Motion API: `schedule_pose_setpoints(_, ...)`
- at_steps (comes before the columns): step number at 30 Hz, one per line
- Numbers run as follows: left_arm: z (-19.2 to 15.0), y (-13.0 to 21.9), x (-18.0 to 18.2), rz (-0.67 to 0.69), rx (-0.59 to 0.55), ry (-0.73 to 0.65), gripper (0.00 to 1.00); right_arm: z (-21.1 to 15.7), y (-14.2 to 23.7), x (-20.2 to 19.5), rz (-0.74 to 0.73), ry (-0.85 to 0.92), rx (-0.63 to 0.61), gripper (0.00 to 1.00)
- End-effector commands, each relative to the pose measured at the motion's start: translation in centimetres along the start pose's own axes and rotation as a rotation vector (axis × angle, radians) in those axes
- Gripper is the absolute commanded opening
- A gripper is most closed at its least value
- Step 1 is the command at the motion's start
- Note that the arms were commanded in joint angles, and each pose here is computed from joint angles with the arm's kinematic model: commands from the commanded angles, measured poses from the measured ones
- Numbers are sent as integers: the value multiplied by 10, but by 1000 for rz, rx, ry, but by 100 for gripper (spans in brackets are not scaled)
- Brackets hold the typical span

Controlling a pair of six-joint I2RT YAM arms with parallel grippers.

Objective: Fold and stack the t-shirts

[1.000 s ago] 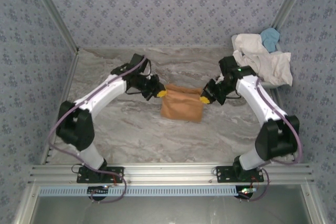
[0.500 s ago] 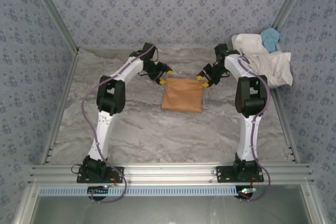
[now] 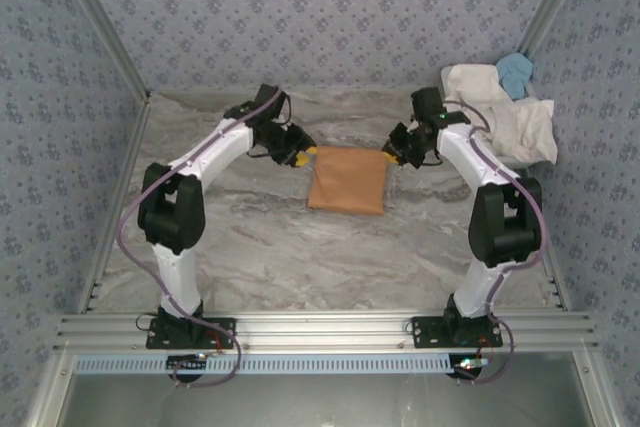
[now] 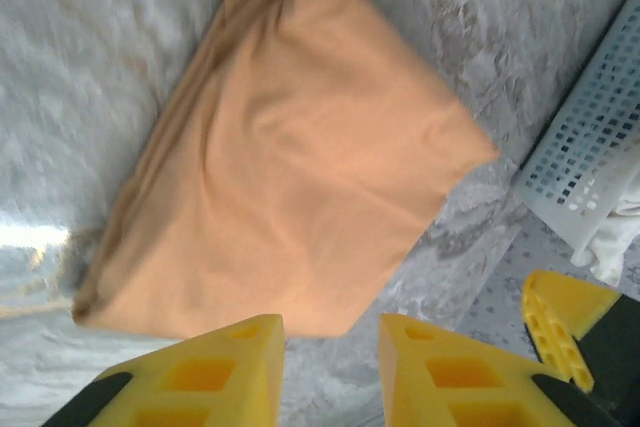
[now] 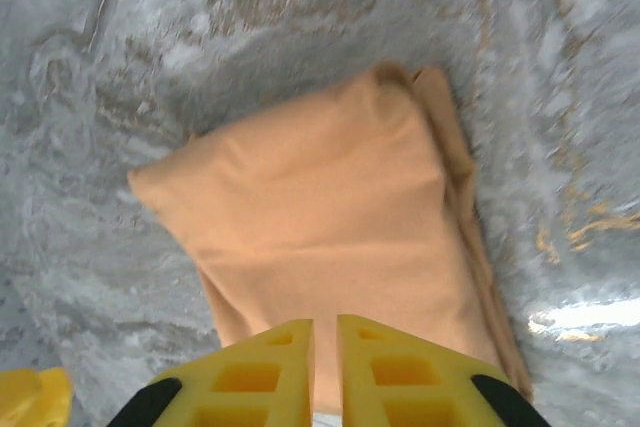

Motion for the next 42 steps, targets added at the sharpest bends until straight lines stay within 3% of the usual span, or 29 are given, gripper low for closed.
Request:
schedule_pose_setpoints(1,6,-18,-14,-126,11,32,29,9,-23,14,128,-11,-39,14)
schedule_pose_setpoints(8,35,-66,-38,-111,25,17,27,19,-69,0,122,-54,46,12)
schedule_pose_setpoints(19,96,-124,-23,-3,13,23,22,12,-115,-43,23,-162,143,15)
schedule_pose_setpoints(24,106,-123,-40,-54,27,-7,22,11,-114,-47,19,-175,144,17)
schedule_pose_setpoints(28,106,-89,-61,-62,-15,-56,24,29,-94,-28,61,-120,90,21)
schedule_pose_setpoints(32,88,-23,-83,-46,-154,-114,39,55,-45,12,138,-10,-35,28)
schedule_pose_setpoints(35,54,10,-73,-50,-218,-48,45,56,-2,28,170,18,-127,37)
schedule_pose_setpoints(38,8,17,-38,-98,-240,108,47,39,32,33,225,-6,-188,45)
schedule_pose_setpoints(42,-54,-7,11,-173,-206,346,48,-5,58,29,336,-58,-206,54)
Point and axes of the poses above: each hand's point on the last joint's axis, 136 mm out from that joint toward the fingers, its own y axis back along the fingers, its own x axis along the line the jaws close on, z = x × y, the point moved 1 cm from there along y, back along the fingers, and after that the axes turned 9 degrees about y, right-handed, at the moved point
